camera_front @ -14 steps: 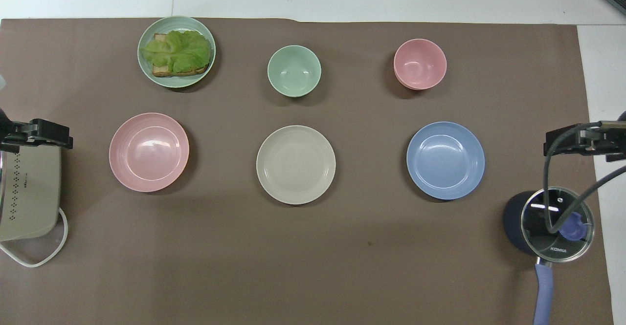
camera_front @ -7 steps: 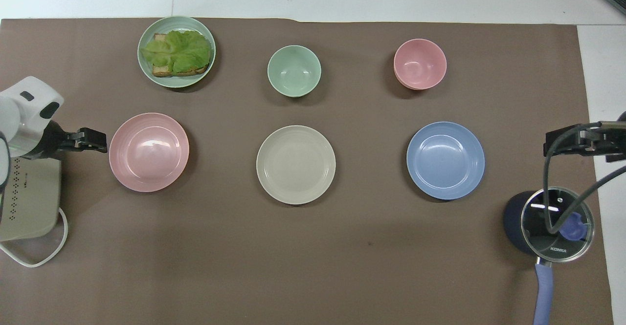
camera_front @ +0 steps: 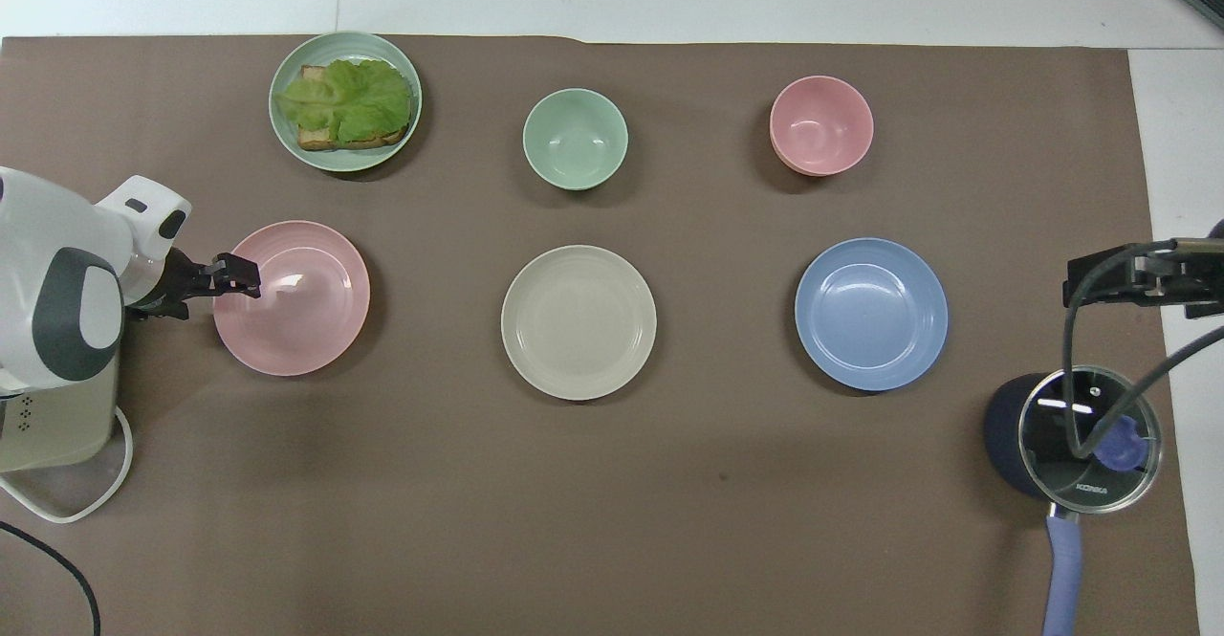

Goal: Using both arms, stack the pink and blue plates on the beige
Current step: 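Reach the left gripper to the pink plate rim and grasp it, then carry the pink plate with the left gripper onto the beige plate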

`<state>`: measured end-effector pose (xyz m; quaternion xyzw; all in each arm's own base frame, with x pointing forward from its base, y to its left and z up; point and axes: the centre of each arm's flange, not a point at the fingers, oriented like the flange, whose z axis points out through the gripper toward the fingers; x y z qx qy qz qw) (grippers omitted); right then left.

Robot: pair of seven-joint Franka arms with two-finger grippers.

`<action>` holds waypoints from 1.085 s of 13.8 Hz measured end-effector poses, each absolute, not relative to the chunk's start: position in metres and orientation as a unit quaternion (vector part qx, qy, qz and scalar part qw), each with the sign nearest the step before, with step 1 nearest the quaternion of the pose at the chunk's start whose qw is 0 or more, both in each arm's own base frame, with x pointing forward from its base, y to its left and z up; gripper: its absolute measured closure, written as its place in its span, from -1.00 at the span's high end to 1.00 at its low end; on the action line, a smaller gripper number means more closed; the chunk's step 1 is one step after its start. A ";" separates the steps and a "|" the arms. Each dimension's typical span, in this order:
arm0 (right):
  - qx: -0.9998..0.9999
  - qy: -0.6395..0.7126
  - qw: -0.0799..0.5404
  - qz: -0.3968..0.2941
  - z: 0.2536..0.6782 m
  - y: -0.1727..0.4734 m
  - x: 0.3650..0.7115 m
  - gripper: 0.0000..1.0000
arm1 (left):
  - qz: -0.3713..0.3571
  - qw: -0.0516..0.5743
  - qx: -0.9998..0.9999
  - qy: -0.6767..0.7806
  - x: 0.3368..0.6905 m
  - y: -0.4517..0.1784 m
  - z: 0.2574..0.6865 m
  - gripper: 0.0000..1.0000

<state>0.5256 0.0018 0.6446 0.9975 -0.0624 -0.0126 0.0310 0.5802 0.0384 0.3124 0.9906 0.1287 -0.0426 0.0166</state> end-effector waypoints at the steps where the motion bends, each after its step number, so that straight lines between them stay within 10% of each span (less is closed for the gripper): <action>1: 0.997 -0.062 0.031 -0.013 0.645 0.002 0.526 1.00 | -0.047 0.017 0.990 0.135 0.578 0.037 0.309 0.85; 7: 0.997 -0.063 0.031 -0.013 0.644 0.002 0.525 1.00 | -0.056 0.019 0.989 0.134 0.578 0.032 0.315 -0.69; 15: 0.997 -0.063 0.031 -0.013 0.644 0.001 0.525 1.00 | -0.121 0.065 0.981 0.135 0.584 0.011 0.392 -0.90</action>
